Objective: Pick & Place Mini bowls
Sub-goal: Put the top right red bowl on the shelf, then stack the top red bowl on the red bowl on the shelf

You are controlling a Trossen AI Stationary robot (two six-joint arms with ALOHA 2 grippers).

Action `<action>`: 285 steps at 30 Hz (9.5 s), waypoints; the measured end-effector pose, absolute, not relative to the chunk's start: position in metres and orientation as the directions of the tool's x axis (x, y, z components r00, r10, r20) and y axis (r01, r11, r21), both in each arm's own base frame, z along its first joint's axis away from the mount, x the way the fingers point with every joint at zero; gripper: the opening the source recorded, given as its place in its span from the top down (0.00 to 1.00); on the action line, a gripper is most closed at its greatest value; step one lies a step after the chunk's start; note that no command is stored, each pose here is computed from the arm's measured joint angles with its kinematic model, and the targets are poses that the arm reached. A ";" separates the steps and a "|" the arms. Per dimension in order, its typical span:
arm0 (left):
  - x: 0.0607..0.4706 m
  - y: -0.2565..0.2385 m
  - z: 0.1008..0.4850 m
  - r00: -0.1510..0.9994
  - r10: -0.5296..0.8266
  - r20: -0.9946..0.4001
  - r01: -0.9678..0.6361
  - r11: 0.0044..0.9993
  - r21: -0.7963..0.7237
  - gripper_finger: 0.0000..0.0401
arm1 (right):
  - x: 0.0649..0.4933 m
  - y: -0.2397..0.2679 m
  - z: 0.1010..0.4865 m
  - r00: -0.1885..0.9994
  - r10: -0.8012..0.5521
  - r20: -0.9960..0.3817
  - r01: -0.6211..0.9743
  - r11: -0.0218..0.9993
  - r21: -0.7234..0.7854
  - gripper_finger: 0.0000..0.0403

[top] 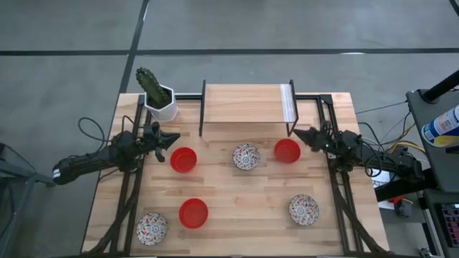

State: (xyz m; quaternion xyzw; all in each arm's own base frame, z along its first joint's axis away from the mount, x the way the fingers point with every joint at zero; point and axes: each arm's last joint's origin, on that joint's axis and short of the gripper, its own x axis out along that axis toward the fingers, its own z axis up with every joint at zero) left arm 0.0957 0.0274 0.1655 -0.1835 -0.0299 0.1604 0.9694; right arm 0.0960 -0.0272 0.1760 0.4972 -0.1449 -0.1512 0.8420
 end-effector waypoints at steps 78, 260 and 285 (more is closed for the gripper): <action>0.096 0.027 0.165 0.947 0.322 -0.001 -0.300 0.881 -0.365 0.98 | 0.156 -0.037 0.168 0.131 -0.111 -0.985 0.990 0.056 0.126 0.77; 0.096 0.027 0.165 0.947 0.322 -0.001 -0.300 0.881 -0.365 0.98 | 0.220 -0.134 0.382 0.543 -0.232 -0.807 0.788 0.472 0.394 0.84; 0.096 0.028 0.167 0.945 0.327 0.013 -0.091 0.300 -0.950 0.98 | 0.253 -0.102 0.395 0.712 -0.205 -0.671 0.644 0.571 0.509 0.98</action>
